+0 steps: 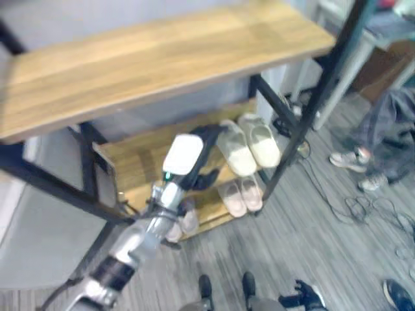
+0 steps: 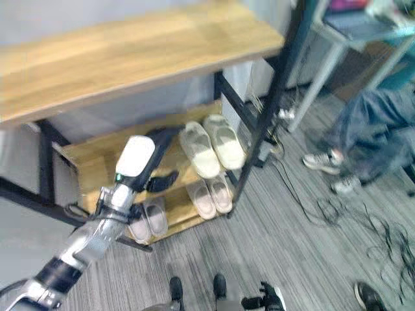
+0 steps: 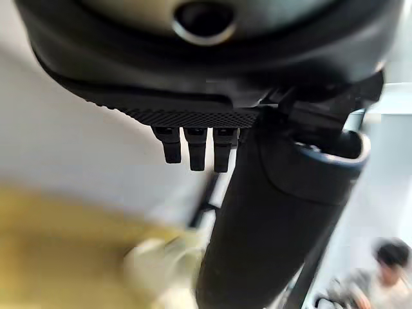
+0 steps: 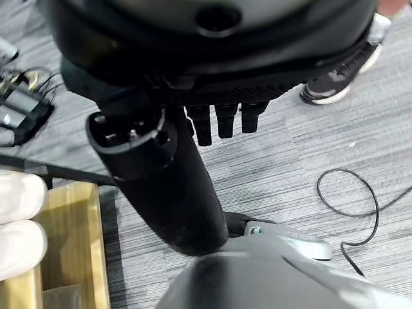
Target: Arrange the slippers neatly on the shoe rack.
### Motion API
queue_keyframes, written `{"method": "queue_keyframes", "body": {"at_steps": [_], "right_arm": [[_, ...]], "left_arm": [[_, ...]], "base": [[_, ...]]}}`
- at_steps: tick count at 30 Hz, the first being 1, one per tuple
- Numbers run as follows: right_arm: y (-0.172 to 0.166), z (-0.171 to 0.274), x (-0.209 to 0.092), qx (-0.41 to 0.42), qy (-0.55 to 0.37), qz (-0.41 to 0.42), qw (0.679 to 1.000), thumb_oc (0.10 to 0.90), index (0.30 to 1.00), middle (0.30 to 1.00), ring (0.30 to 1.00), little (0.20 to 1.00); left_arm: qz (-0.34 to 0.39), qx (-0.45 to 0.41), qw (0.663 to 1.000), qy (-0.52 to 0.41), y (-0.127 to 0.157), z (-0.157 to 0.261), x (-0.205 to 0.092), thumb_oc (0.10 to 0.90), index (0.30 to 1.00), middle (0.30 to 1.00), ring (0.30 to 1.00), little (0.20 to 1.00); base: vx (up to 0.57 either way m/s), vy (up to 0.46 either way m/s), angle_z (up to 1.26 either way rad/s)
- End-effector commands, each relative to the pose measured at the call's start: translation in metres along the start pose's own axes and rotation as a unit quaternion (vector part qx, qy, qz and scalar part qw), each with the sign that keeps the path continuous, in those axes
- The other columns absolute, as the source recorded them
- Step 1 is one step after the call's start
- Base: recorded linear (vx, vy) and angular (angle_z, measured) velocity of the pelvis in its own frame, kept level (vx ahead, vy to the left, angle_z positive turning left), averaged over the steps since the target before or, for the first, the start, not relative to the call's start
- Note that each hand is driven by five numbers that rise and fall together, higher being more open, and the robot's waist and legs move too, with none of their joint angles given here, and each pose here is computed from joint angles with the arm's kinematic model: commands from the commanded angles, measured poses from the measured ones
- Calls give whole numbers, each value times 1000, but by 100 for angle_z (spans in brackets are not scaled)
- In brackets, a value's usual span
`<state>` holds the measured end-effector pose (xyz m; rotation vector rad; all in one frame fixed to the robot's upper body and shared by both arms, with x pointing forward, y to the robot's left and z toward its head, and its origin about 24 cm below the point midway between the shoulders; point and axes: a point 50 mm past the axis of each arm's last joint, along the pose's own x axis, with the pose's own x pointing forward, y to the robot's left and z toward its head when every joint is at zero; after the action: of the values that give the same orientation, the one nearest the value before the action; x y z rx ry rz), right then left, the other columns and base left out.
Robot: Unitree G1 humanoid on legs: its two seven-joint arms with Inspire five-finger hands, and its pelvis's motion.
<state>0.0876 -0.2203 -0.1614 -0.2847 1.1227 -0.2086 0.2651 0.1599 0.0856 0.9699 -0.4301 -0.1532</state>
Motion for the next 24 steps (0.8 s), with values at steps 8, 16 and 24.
{"method": "queue_keyframes", "body": {"at_steps": [8, 16, 24], "right_arm": [[8, -32, -9, -8, 47, 20, 999, 800, 900, 900, 900, 900], [9, -33, -9, -10, 51, 23, 998, 800, 900, 900, 900, 900], [6, -39, -10, -6, 69, 16, 997, 800, 900, 900, 900, 900]], "left_arm": [[-36, -238, 958, 158, -22, -32, -83, 800, 900, 900, 900, 900], [-154, -224, 905, 327, -81, -70, -148, 800, 900, 900, 900, 900], [-162, -217, 793, 546, -124, -106, -214, 800, 900, 900, 900, 900]], "base": [[-14, -18, 9], [-11, -9, 5], [-5, -3, 10]]}}
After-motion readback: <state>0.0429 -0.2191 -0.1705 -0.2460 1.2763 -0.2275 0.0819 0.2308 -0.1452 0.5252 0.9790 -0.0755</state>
